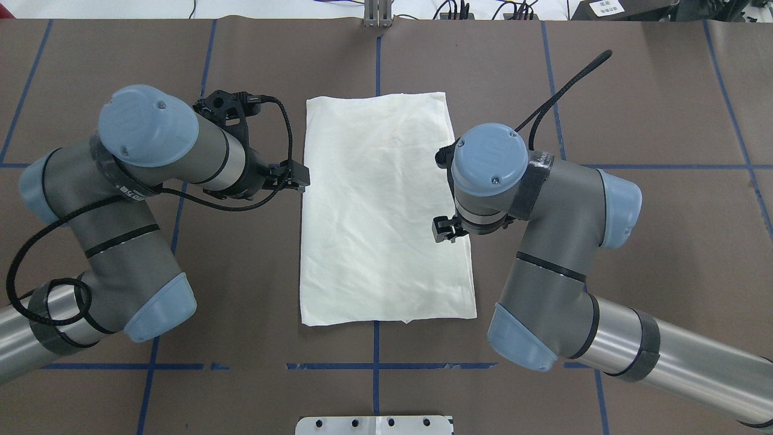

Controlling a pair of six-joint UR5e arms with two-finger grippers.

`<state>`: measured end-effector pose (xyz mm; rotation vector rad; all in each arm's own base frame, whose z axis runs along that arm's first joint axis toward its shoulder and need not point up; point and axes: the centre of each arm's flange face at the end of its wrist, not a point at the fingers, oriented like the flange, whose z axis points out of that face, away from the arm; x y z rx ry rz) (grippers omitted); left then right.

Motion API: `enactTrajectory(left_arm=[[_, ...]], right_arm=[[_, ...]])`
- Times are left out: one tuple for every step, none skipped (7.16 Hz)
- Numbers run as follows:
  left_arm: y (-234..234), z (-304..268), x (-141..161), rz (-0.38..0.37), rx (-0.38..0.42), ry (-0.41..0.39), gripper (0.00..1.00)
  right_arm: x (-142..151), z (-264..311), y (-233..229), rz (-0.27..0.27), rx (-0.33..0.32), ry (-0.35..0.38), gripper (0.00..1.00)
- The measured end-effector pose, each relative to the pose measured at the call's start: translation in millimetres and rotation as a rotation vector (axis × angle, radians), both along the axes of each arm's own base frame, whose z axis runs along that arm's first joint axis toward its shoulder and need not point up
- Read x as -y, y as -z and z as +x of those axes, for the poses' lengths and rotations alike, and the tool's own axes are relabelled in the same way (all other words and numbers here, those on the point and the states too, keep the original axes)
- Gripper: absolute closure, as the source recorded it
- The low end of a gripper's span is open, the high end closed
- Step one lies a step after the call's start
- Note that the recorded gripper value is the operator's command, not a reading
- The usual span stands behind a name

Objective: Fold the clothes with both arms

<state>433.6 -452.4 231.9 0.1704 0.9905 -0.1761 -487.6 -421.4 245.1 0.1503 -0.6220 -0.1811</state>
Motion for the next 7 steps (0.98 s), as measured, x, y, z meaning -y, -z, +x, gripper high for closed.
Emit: enactTrajectory(left_arm=[[-6, 7, -8, -0.044, -0.014, 0.012, 0.00], [-15, 23, -28, -0.142, -0.040, 0.036, 0.00], [-22, 41, -53, -0.245, -0.066, 0.059, 0.01], [-25, 58, -76, -0.341, -0.082, 0.079, 0.03], [-26, 76, -101, -0.412, -0.077, 0.092, 0.07], [-29, 96, -125, -0.442, -0.050, 0.104, 0.12], [-31, 110, -142, -0.451, -0.022, 0.114, 0.17]], right_arm=[[1, 3, 9, 0.004, 0.061, -0.004, 0.00], [0, 7, 16, -0.007, 0.118, -0.012, 0.00], [-3, 13, 20, -0.016, 0.156, -0.019, 0.00], [-6, 17, 22, -0.022, 0.175, -0.025, 0.00], [-8, 19, 20, -0.032, 0.180, -0.032, 0.00], [-8, 20, 17, -0.038, 0.179, -0.036, 0.00], [-9, 20, 15, -0.041, 0.177, -0.038, 0.00]])
